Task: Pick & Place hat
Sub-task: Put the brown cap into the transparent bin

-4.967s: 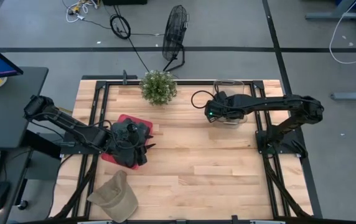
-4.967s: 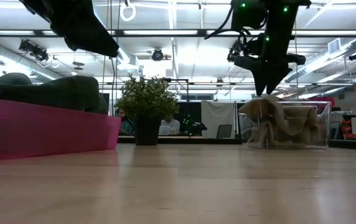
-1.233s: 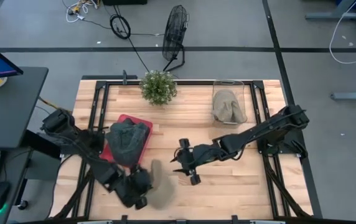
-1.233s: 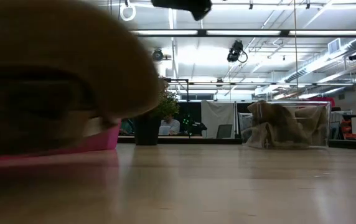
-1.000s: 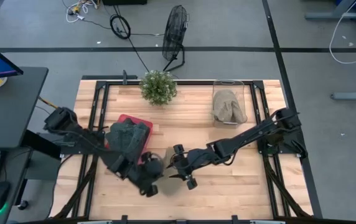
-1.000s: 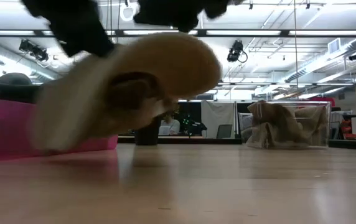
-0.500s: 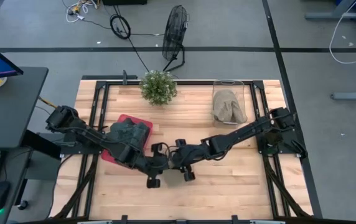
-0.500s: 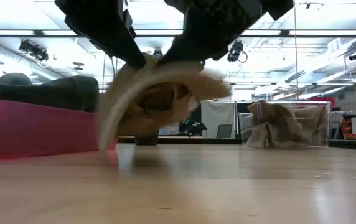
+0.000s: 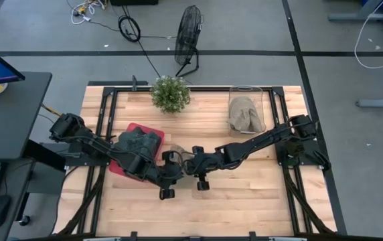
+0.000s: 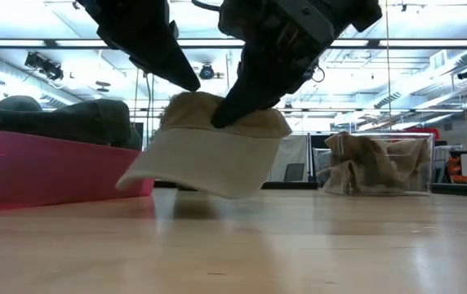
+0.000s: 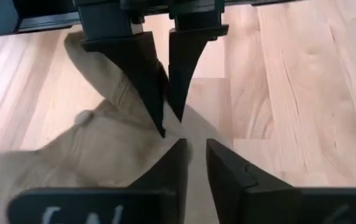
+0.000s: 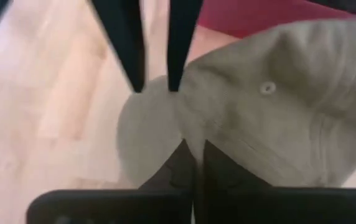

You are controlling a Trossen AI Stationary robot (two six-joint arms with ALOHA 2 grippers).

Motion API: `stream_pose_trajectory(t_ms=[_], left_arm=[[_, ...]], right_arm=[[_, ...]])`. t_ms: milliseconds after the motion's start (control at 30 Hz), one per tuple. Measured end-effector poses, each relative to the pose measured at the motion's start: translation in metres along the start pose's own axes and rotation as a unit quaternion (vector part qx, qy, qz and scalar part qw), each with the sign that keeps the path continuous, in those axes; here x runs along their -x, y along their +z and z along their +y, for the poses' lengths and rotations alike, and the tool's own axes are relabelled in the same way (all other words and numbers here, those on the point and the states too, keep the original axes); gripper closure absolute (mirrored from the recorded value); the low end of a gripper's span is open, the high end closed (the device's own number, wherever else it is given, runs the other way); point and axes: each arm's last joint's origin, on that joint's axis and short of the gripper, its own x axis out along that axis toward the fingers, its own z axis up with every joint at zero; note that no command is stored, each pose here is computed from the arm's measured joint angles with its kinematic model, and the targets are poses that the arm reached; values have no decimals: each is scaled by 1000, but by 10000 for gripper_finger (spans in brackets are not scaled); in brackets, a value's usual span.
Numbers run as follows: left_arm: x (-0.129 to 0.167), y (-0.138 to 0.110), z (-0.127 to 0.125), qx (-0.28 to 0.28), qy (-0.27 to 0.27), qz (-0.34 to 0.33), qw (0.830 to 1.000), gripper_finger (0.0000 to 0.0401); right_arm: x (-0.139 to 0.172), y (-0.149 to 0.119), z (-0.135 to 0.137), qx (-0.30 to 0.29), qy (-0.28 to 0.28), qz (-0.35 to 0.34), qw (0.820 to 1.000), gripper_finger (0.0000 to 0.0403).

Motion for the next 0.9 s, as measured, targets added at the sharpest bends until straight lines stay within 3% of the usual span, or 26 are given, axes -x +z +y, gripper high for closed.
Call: stream_pose_trajectory(t_ms=[167,300,433,533,633,767,900], left_arm=[[6,3,4,-16,54,-23,998,300],[17,10,9,-5,96,-55,994,279],[19,12,13,2,109,-61,992,276],[18,12,15,8,112,-59,992,275],[17,12,16,27,114,-60,991,275],[17,12,16,27,114,-60,991,275],[17,12,16,33,113,-61,991,275]], right_arm=[[23,2,-5,-2,-63,22,998,397],[79,18,-12,-4,-165,32,986,397],[147,24,-27,-9,-320,38,947,398],[188,16,-46,-101,-401,9,911,399],[214,-5,-65,-194,-433,11,880,399],[223,-37,-87,-223,-461,59,857,399],[212,-66,-106,-273,-471,87,834,399]])
